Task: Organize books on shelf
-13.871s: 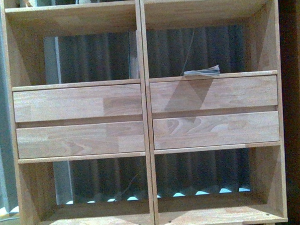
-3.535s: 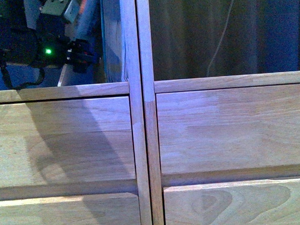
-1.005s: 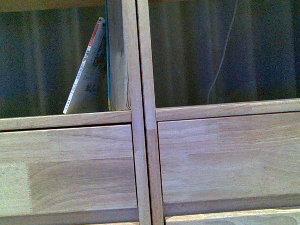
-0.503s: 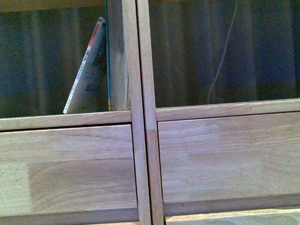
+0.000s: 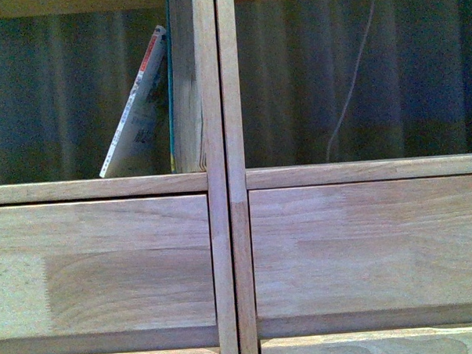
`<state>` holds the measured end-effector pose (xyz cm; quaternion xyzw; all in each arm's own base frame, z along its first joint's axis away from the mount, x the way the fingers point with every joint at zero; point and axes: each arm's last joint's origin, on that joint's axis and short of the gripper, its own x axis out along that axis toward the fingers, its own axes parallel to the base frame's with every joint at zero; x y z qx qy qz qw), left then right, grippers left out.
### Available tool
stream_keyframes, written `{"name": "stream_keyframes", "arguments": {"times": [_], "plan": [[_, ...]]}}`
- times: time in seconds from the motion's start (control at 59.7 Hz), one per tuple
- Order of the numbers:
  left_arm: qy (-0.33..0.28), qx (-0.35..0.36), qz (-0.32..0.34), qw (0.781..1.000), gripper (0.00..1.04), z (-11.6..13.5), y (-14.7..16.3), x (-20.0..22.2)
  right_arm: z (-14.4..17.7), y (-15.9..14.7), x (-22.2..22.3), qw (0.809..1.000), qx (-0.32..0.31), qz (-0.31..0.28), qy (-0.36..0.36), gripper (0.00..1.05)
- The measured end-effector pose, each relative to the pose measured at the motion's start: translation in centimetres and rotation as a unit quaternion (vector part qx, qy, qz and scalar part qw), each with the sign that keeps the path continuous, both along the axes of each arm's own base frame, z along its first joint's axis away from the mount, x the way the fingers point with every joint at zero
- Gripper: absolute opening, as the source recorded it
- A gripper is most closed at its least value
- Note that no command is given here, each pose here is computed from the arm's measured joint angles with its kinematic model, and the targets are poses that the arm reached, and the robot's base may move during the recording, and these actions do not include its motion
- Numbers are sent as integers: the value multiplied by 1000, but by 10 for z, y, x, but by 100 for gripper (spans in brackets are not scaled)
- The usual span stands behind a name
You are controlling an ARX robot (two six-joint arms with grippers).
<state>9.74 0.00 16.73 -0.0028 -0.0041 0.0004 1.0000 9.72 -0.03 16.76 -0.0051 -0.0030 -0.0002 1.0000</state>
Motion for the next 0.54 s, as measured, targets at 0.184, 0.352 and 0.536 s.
{"name": "stream_keyframes", "arguments": {"times": [0.184, 0.352, 0.536], "plan": [[0, 0, 0, 1000, 13, 0, 0, 0, 0, 0, 0, 1000, 0, 0, 0, 12], [0, 0, 0, 1000, 49, 0, 0, 0, 0, 0, 0, 1000, 0, 0, 0, 47], [0, 0, 0, 1000, 80, 0, 0, 0, 0, 0, 0, 1000, 0, 0, 0, 77]]}}
